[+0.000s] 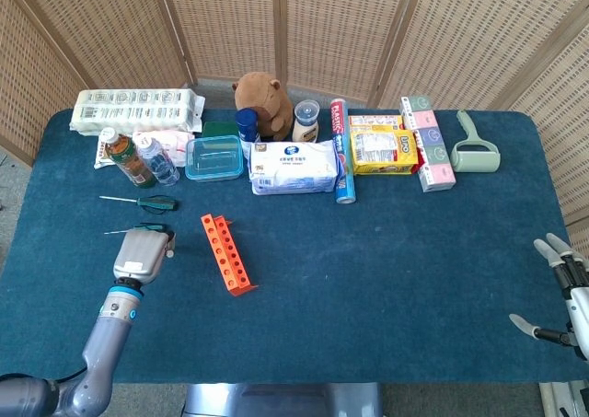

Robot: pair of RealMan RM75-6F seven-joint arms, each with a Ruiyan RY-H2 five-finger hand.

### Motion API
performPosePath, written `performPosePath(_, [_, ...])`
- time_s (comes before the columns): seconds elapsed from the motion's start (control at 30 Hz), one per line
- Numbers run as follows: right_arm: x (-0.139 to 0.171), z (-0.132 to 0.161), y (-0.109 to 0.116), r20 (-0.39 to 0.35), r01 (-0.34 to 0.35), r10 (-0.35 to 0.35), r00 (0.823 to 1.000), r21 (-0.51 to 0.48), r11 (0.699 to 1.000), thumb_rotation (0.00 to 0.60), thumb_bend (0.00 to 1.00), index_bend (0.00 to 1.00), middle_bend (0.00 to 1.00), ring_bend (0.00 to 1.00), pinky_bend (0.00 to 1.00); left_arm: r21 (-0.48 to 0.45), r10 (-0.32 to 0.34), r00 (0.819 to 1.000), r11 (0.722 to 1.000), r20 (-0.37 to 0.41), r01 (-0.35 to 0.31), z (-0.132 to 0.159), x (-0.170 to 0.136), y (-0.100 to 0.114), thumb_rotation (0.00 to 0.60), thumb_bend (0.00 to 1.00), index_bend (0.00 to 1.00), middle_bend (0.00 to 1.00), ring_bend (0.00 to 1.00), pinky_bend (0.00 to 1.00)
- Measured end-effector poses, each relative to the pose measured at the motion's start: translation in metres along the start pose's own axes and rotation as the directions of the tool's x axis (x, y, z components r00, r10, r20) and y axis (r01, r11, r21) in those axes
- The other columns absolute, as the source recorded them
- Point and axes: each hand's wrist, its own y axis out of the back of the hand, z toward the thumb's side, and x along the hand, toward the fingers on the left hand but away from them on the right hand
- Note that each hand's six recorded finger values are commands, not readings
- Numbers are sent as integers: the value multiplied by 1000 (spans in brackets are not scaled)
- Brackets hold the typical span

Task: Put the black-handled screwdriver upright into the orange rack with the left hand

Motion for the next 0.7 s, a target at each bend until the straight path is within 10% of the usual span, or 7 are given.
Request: performPosePath(0.7, [0,2,-3,0,-6,6,1000,9,1000,600,51,55,0,0,0,-156,159,986,976,47,-150,-16,-46,78,600,499,499,996,960,973])
